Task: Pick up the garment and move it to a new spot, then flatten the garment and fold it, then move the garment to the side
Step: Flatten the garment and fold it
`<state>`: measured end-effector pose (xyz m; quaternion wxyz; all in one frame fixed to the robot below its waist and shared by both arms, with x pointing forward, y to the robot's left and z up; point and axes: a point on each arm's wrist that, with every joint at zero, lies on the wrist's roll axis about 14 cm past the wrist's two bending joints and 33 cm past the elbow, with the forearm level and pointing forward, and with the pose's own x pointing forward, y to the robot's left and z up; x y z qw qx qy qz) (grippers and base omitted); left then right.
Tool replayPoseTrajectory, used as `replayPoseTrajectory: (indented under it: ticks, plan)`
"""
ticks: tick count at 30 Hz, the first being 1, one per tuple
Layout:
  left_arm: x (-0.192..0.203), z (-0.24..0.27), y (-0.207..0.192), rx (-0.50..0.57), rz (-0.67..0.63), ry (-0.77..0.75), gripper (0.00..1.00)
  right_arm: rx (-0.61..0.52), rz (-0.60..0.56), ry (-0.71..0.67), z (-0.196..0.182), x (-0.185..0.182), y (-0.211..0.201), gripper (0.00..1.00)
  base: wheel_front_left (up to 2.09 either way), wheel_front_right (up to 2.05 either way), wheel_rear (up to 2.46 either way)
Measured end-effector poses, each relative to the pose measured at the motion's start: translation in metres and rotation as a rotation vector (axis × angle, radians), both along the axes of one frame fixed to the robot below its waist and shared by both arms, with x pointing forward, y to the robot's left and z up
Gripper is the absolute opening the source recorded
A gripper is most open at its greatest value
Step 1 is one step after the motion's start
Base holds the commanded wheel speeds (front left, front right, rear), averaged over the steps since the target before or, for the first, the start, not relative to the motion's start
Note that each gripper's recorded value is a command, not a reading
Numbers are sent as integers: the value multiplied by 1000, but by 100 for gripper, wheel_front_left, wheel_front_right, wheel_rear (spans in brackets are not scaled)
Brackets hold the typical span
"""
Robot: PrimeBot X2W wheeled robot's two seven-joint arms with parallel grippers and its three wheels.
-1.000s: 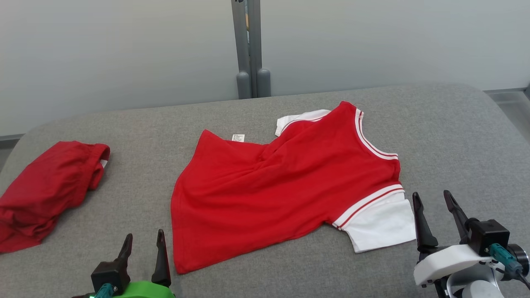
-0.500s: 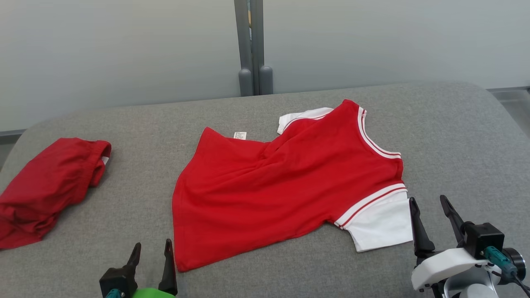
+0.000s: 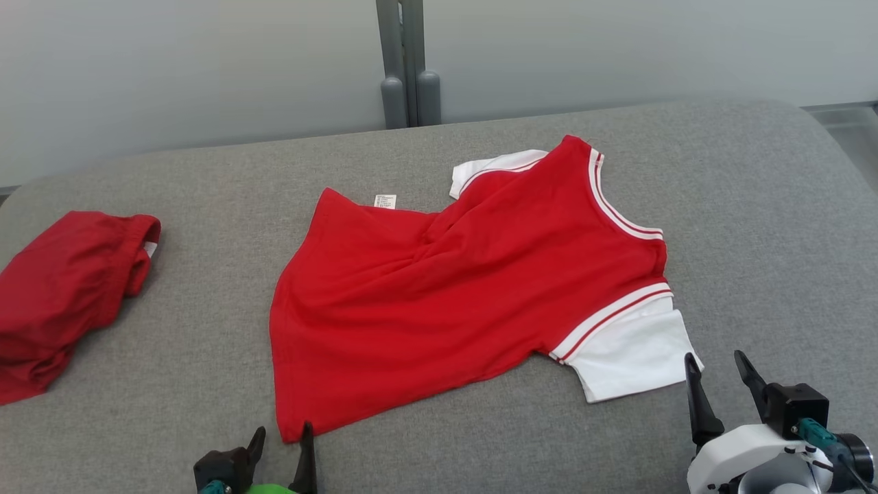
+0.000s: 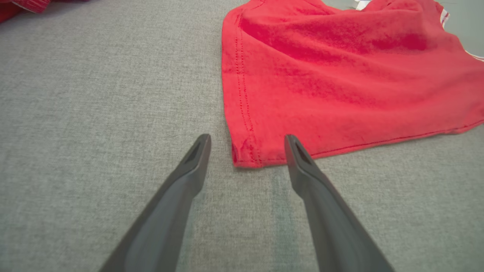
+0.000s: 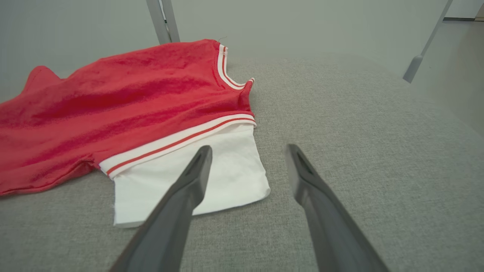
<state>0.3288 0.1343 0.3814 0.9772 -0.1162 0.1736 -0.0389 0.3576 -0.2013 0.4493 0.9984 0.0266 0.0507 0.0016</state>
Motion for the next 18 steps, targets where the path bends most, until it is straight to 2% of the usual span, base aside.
replayPoseTrajectory:
  ticks: [9, 18]
  plan:
    - [11, -7, -5, -25, 0, 30, 100, -4, -31, 88, -26, 2, -10, 100, 0, 0, 0]
    - [17, -17, -8, -29, -10, 62, 100, 5, -46, 125, -37, 14, -14, 100, 0, 0, 0]
